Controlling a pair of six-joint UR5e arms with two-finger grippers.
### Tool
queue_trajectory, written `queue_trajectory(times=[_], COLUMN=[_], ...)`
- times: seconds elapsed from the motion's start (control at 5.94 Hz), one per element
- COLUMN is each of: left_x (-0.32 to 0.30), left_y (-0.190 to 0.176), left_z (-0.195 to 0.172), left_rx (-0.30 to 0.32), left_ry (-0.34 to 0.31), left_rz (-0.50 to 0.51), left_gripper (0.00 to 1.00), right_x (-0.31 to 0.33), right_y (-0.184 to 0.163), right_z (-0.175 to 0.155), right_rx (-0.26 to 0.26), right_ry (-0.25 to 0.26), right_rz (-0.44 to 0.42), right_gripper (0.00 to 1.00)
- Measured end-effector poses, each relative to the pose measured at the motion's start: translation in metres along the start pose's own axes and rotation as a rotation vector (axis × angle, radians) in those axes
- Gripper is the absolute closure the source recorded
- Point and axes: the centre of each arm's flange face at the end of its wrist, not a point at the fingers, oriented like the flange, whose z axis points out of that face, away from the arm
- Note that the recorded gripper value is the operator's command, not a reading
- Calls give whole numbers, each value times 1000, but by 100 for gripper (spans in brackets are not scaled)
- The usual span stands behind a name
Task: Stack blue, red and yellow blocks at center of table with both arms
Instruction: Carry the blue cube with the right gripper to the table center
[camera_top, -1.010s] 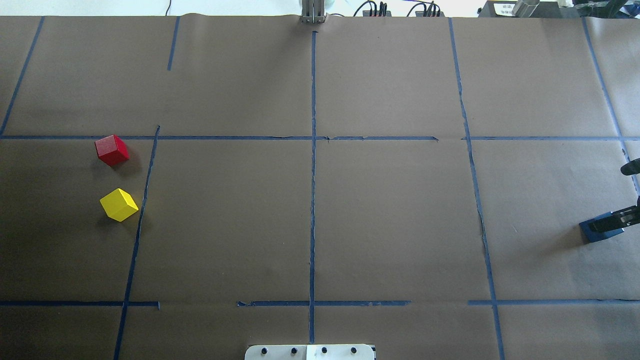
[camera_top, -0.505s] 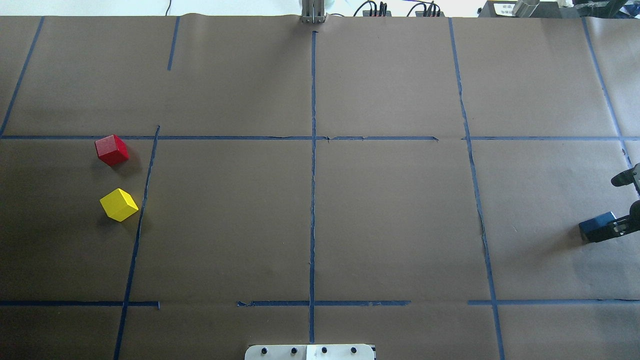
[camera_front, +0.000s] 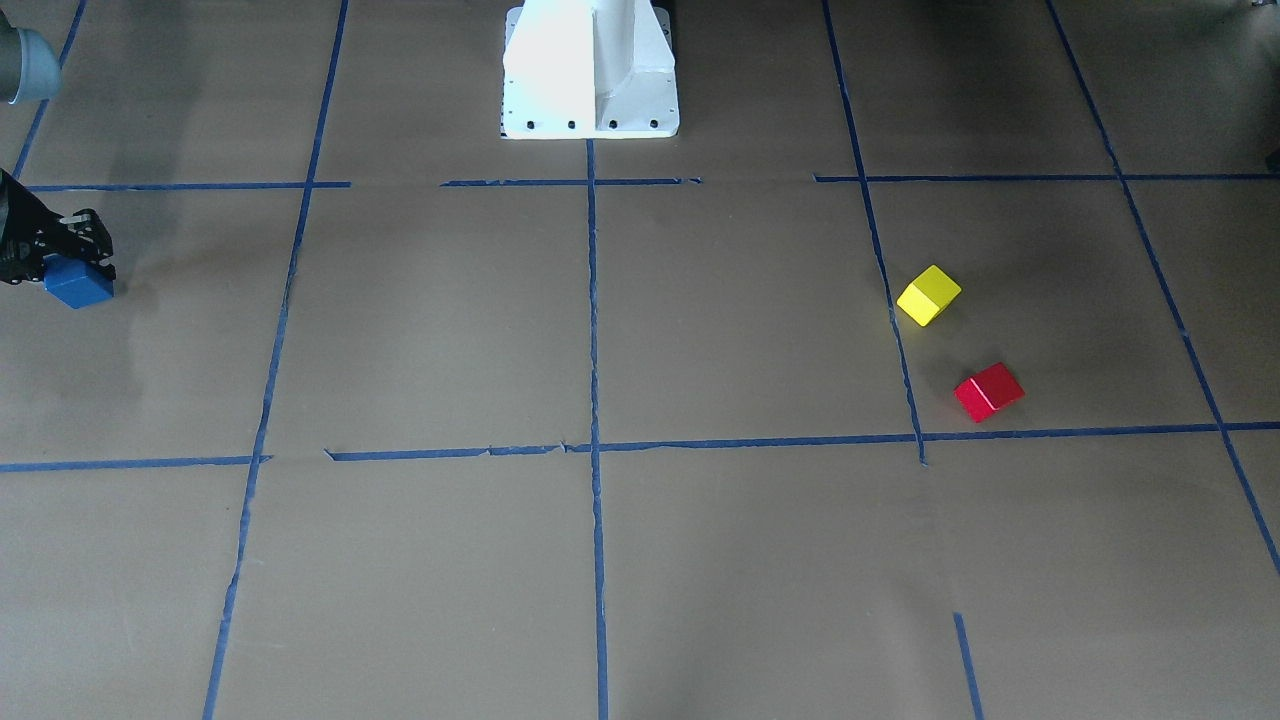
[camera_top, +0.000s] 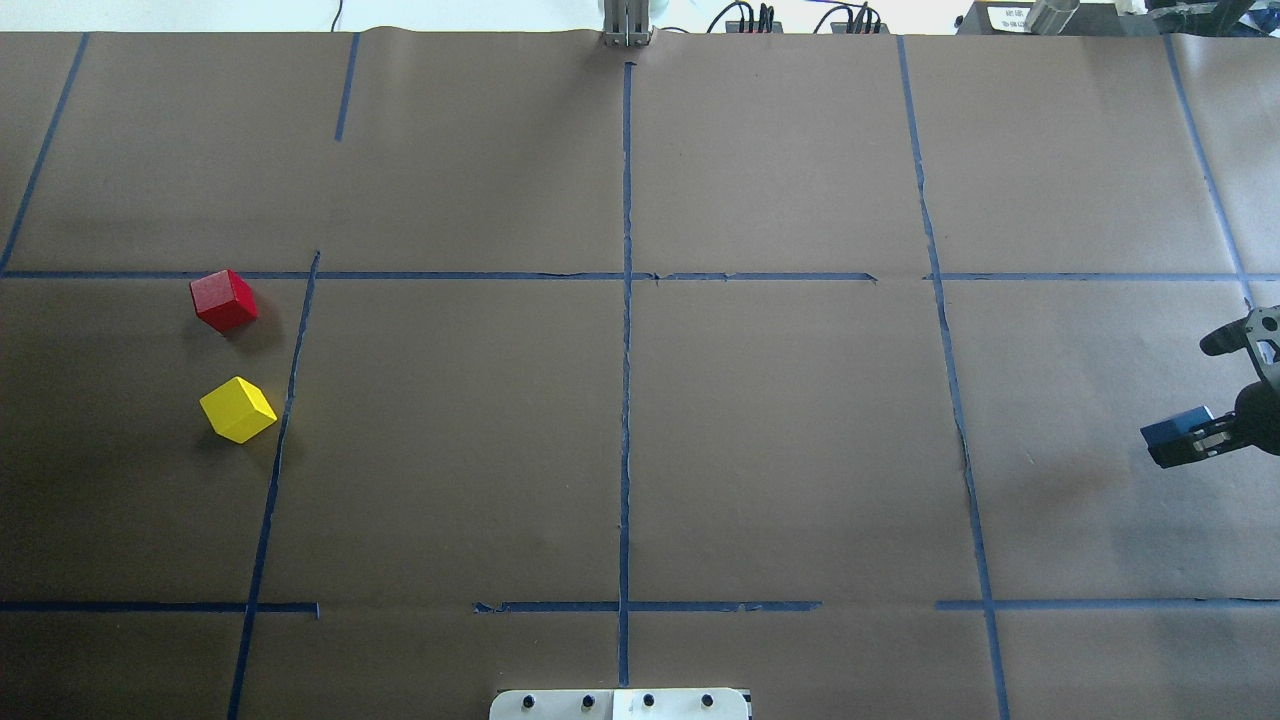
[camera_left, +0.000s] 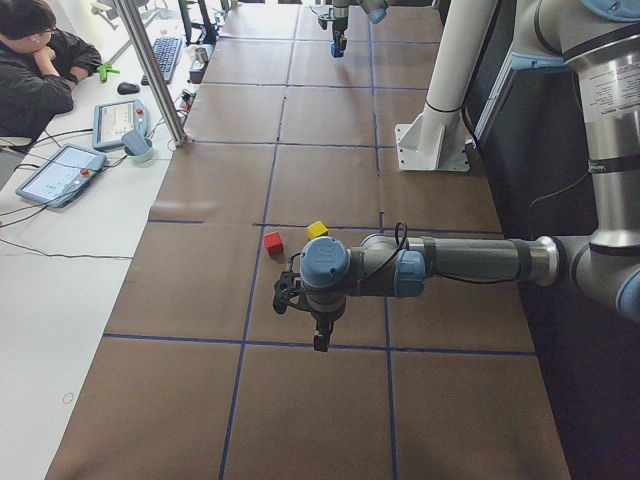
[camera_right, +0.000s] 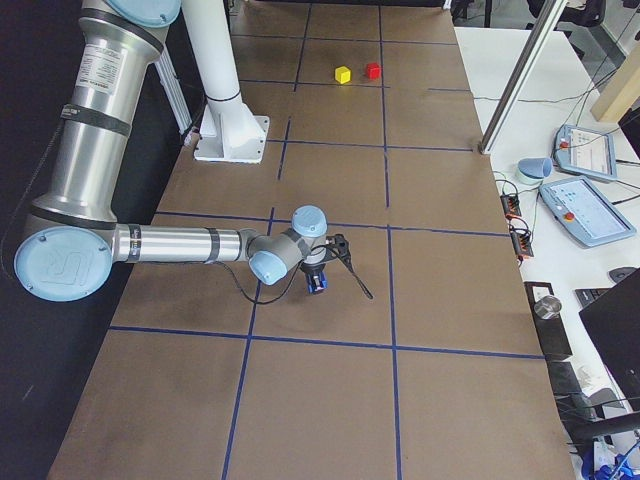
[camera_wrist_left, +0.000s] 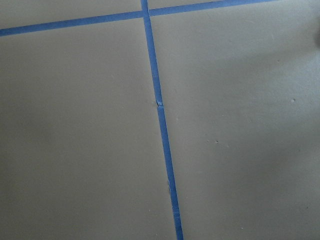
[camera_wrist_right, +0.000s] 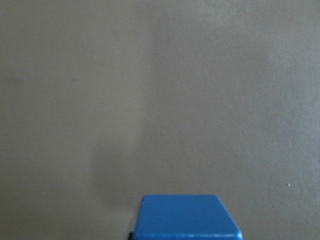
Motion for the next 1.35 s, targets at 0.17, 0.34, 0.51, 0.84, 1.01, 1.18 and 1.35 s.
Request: queue_trajectory(times=[0.17,0.34,0.51,0.84,1.01,1.18,1.35], left_x=[1,2,3,5,5,6,6], left_y=[0,-1,-1,-3,-3,-5,-6], left_z=[-1,-1,-3,-4,-4,-5,-5], left_rx=[1,3,6,9,10,10,11], left_ry=[0,0,0,0,0,0,0], left_rz=[2,4,7,10,13,15,16], left_gripper=[0,0,0,0,0,0,0], right_x=[-34,-82,-147,-314,-395,-464,-518], right_y=[-31,-88,-152,-245,-282,-308,-321], right_z=[-17,-29,-41,-41,-31,-19,-11], right_rx=[38,54,35,-7,-9,-11,-12], right_ry=[-29,-45,-40,-9,-5,6,16], right_rz=[75,131,153,235,298,348,373], right_gripper=[100,100,100,100,100,100,100])
